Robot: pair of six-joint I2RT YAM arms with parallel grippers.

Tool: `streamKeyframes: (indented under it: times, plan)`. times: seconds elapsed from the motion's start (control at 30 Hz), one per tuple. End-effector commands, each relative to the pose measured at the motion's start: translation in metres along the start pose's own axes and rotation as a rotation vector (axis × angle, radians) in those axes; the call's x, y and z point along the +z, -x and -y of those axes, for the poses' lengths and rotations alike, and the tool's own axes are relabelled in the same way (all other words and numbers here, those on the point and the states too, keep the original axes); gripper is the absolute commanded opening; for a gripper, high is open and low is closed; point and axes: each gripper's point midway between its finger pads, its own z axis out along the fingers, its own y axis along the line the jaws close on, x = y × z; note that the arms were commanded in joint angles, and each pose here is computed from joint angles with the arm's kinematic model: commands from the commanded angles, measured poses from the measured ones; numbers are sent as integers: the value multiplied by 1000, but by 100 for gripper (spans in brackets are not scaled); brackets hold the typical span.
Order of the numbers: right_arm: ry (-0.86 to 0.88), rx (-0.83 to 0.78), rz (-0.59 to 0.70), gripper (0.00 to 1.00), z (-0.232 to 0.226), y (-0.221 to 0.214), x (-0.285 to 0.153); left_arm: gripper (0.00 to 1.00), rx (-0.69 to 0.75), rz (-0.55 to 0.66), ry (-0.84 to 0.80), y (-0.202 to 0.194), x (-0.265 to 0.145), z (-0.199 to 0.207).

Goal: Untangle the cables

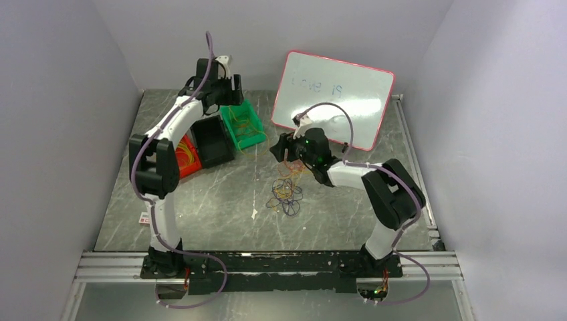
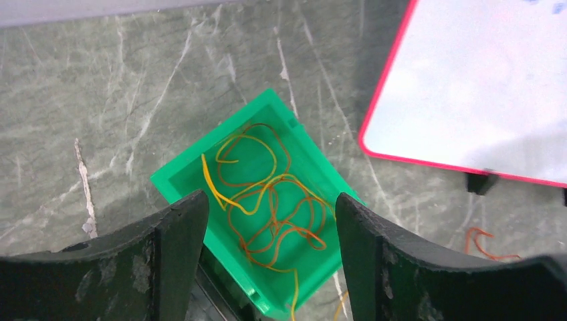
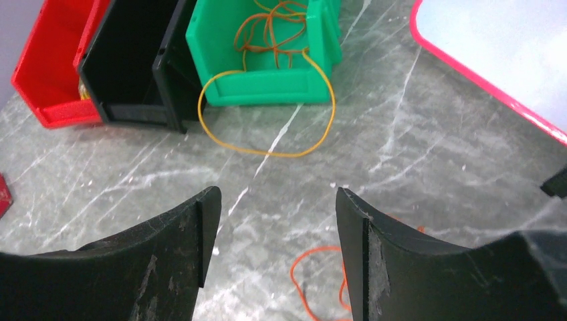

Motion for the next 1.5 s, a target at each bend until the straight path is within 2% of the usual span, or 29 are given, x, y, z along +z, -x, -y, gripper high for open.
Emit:
streamKeyframes:
  times: [0.0,0.3,0.6,1.03,1.17,1.23,1.47]
  plan:
    - [55,16,1,68,-7,10,22,74,30,66,-70,26,-39,16]
    - [-32,48,-67,63,17,-5,68,72,15,150,-44,11,-117,16]
    - [-70,55,-125,55,36,-32,99,69,-25,165,-11,-26,-166,11]
    - [-99,80,-108,26,48,-44,115,69,-10,145,83,-53,-190,-8]
    - [-93,50,-82,12,47,-38,112,69,-7,142,93,-56,-190,-10]
    - [-77,18,-55,1,42,-26,107,68,-5,139,104,-58,-191,-12]
    - [-1,-53,36,0,11,20,81,68,-1,149,129,-61,-198,-17]
